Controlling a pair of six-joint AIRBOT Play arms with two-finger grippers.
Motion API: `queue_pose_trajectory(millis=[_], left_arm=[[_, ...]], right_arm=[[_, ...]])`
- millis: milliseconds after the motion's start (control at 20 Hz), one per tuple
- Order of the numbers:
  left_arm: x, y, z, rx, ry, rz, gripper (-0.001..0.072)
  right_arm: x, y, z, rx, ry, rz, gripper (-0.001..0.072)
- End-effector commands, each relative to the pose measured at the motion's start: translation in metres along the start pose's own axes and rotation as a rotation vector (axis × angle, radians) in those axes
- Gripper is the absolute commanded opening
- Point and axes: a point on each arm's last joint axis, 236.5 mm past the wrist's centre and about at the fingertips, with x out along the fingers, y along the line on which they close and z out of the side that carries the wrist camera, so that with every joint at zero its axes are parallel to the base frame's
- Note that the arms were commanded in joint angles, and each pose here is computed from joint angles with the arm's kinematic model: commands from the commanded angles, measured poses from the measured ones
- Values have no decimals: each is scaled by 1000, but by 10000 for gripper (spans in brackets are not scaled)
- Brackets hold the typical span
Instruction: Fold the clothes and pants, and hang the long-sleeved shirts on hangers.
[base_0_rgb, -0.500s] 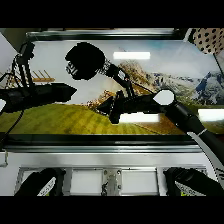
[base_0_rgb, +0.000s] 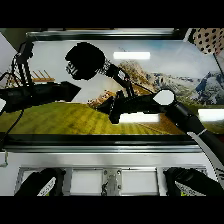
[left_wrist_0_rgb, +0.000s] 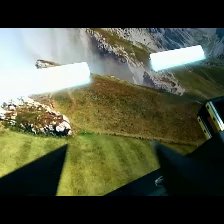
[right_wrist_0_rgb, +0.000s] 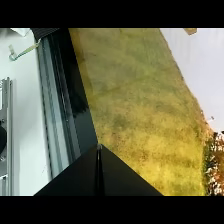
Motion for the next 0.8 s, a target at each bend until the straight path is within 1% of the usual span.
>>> queue_pose_trajectory(millis=[0, 150, 300, 450, 600, 650, 750], left_arm=[[8, 8, 36, 17, -106, 25, 720], [46, 40, 72, 63, -99, 114, 720], [110, 98, 93, 105, -29, 237, 720], [180, 168, 93, 17, 46, 287, 720], [228, 241, 84, -108, 71, 335, 720], [240, 256, 83, -153, 62, 322, 720], [263, 275, 86, -278, 18, 251, 720]], right_arm=[[0, 0, 0, 1, 1, 1, 25], [0, 0, 0, 1, 1, 1, 24], [0, 0, 0, 0, 1, 1, 24], [0, 0, 0, 0, 1, 1, 24], [0, 0, 0, 1, 1, 1, 24], [0, 0, 0, 1, 1, 1, 24], [0, 0, 0, 0, 1, 1, 25]])
